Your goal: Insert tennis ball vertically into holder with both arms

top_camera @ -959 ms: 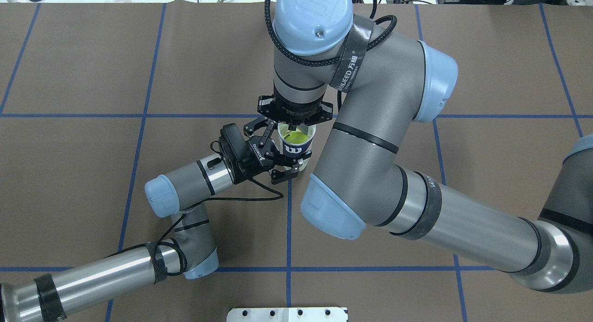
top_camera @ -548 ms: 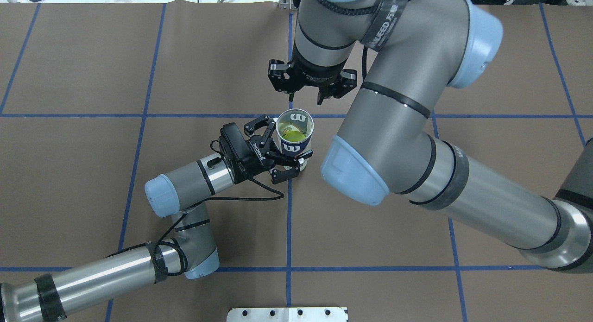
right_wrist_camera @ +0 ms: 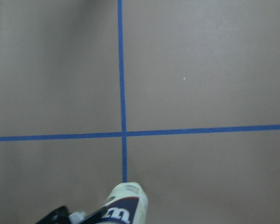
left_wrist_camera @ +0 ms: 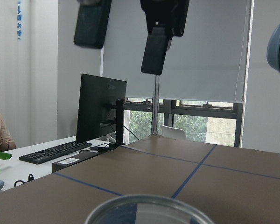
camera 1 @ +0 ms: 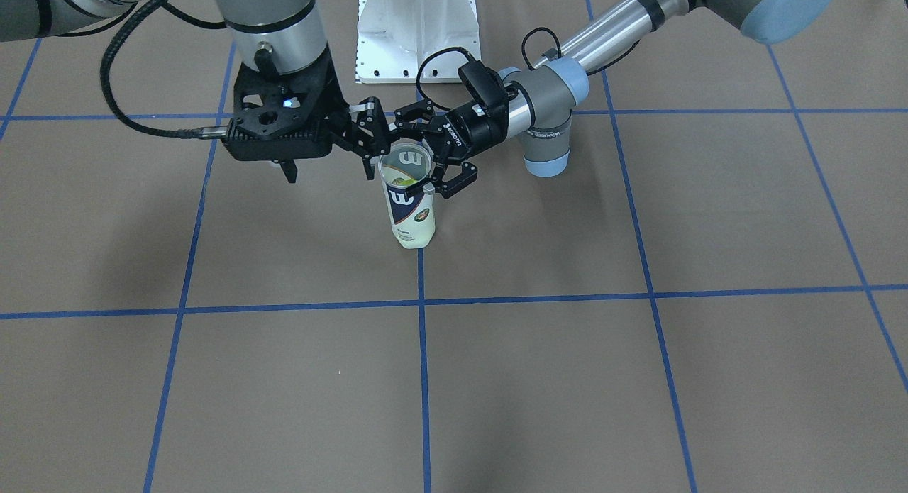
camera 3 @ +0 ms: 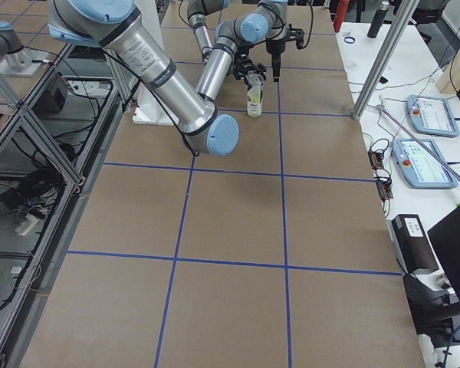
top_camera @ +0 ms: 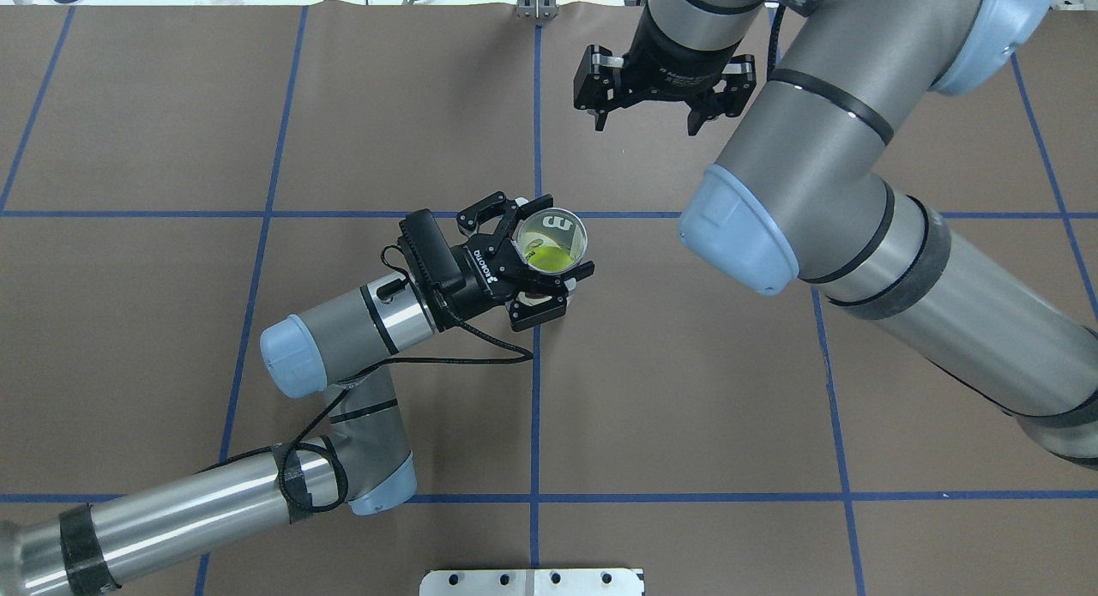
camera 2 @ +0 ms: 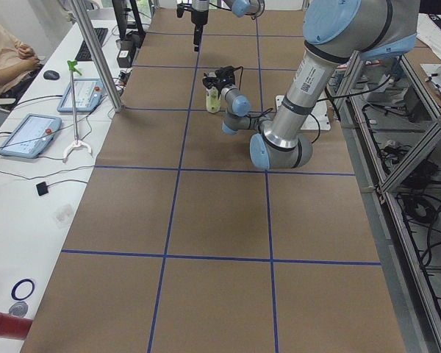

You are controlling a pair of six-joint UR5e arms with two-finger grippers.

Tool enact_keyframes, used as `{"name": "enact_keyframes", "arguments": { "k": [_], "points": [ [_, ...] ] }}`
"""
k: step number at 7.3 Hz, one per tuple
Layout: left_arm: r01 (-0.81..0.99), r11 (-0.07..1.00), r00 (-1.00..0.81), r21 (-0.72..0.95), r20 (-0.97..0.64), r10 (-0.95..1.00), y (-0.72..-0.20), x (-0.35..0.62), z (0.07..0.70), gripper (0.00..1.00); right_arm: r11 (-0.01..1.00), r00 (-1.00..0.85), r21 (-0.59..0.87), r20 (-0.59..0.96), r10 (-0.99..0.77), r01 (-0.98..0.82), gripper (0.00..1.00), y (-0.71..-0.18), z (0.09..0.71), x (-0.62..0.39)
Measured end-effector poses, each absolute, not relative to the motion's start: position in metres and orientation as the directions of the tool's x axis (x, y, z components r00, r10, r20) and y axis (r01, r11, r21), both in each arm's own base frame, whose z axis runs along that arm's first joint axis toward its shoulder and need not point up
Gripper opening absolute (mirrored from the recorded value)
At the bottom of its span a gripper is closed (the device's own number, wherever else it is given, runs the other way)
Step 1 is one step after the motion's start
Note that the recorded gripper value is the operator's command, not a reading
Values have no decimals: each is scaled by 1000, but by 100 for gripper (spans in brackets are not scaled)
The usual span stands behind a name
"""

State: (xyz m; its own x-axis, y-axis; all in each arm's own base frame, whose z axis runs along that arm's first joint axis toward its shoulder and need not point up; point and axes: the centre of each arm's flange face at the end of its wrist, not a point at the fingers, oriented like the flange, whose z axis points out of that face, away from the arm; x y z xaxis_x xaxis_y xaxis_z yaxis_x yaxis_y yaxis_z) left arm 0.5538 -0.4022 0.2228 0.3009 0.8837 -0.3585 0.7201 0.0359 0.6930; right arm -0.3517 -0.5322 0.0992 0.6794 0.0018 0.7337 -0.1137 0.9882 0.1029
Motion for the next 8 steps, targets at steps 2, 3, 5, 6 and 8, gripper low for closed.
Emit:
{"name": "enact_keyframes", "arguments": {
  "k": [2,3,5,6,8],
  "points": [
    [743,17,310,669,-367,877,-407,540,212,99,988,707,138,706,-50,-69,100,-557,138,-316],
    [745,5,330,667,-374,867,-415,530,215,99,986,729,162,679,-87,-33,100,-569,169,-295],
    [716,-21,394,697,-380,837,-438,492,254,99,979,769,194,617,-168,57,100,-589,244,-240],
    [694,-30,430,719,-381,819,-447,469,281,99,977,778,190,598,-192,95,100,-594,285,-207],
    [631,-36,513,775,-382,769,-463,416,343,99,974,782,169,582,-222,151,100,-593,363,-131]
  ]
}}
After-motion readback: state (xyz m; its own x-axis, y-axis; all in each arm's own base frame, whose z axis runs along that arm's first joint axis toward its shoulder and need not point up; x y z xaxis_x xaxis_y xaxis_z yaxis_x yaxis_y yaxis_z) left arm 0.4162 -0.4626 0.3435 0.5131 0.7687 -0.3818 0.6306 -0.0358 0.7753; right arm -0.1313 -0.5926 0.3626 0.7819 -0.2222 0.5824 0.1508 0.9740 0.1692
